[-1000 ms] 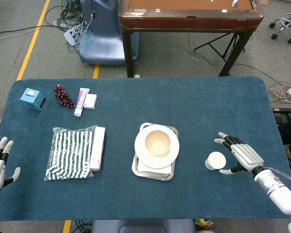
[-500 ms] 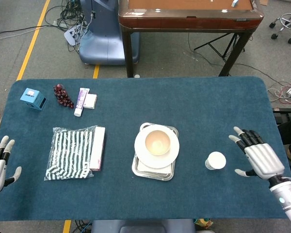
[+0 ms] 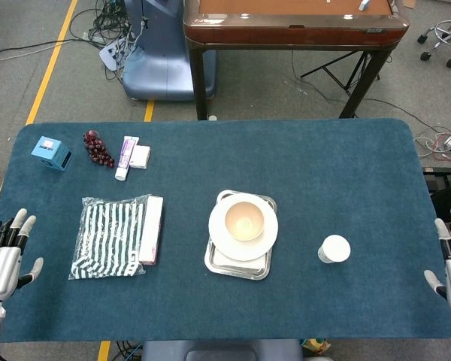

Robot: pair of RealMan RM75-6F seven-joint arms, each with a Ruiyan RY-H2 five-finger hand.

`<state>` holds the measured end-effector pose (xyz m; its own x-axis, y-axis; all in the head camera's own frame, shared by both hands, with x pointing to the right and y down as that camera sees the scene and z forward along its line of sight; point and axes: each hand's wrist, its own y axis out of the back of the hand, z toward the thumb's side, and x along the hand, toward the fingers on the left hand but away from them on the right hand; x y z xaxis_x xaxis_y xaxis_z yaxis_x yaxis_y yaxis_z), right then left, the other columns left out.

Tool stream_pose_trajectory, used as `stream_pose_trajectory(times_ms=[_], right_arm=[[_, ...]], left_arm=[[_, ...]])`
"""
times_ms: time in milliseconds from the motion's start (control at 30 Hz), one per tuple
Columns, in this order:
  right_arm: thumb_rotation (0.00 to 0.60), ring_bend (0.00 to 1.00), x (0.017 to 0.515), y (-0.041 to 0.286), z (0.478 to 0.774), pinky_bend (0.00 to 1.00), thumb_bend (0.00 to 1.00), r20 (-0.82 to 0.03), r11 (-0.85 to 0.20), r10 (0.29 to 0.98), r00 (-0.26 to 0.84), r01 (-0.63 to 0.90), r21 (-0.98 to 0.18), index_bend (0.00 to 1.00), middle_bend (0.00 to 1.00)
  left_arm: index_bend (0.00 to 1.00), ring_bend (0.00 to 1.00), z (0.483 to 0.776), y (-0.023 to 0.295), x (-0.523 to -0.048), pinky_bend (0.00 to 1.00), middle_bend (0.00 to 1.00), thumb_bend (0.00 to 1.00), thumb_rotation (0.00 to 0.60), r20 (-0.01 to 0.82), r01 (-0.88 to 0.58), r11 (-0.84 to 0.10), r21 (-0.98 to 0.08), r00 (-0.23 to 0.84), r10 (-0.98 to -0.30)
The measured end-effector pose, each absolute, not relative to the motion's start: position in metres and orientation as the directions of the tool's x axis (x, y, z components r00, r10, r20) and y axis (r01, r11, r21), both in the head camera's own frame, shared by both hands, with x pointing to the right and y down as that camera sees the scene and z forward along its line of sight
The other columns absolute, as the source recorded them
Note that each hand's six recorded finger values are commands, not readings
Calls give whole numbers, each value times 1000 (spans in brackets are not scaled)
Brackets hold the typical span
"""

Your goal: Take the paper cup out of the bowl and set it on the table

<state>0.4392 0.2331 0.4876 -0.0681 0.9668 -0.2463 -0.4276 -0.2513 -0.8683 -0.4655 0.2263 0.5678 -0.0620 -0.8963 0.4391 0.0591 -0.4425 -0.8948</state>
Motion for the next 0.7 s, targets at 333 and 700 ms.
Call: stream_pose_trajectory(times_ms=[333, 700], right_arm=[[600, 0, 452, 267, 481, 0, 73, -160, -178, 984, -80, -419, -890, 0, 0], [600, 0, 448, 266, 477, 0, 73, -173, -192, 981, -83, -402, -895, 0, 0]], left_arm=[[0, 0, 574, 220, -446, 0, 0, 324, 600, 449, 78, -449, -890, -11, -893], [0, 0, 578, 218, -435, 0, 0, 324, 600, 457, 93, -453, -886, 18, -889]])
